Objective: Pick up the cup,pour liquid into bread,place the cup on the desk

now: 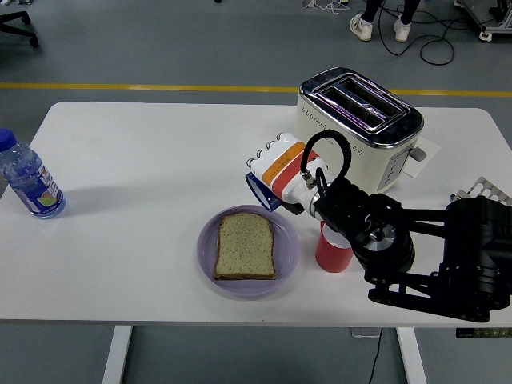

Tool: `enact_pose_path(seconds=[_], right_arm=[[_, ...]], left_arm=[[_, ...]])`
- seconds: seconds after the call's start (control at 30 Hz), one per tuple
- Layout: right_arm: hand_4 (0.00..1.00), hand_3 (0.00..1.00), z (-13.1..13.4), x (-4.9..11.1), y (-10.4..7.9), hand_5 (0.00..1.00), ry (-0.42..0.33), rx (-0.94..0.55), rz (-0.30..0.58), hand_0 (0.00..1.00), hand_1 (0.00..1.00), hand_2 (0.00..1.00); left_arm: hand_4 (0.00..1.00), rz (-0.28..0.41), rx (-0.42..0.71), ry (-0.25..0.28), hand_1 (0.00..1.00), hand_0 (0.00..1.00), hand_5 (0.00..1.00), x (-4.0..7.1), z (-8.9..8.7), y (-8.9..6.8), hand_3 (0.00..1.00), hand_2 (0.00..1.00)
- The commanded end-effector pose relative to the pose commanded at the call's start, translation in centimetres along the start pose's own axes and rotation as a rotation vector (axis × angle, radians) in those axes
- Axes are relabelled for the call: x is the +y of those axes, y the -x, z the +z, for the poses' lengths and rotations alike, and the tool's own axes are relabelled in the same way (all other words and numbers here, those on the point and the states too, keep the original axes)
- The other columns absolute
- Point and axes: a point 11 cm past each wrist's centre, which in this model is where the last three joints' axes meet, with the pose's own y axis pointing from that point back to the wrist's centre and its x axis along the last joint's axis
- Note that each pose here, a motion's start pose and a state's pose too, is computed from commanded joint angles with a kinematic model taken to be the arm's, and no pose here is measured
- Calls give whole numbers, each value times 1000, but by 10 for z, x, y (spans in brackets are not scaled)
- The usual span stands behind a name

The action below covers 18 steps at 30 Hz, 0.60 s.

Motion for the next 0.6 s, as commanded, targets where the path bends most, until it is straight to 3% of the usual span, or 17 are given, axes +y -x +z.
enact_pose_path(seconds=[0.17, 0.6], right_arm=[[567, 570, 7, 0, 5, 2, 29, -114, 10, 409, 426, 559], [564, 568, 41, 14, 14, 2, 156, -718, 68, 427, 435, 560]], left_arm=[[240, 0, -1, -2, 641, 632, 858, 0, -1, 0, 503, 652], [239, 2, -4, -10, 641, 632, 858, 0, -7, 0, 503, 652]])
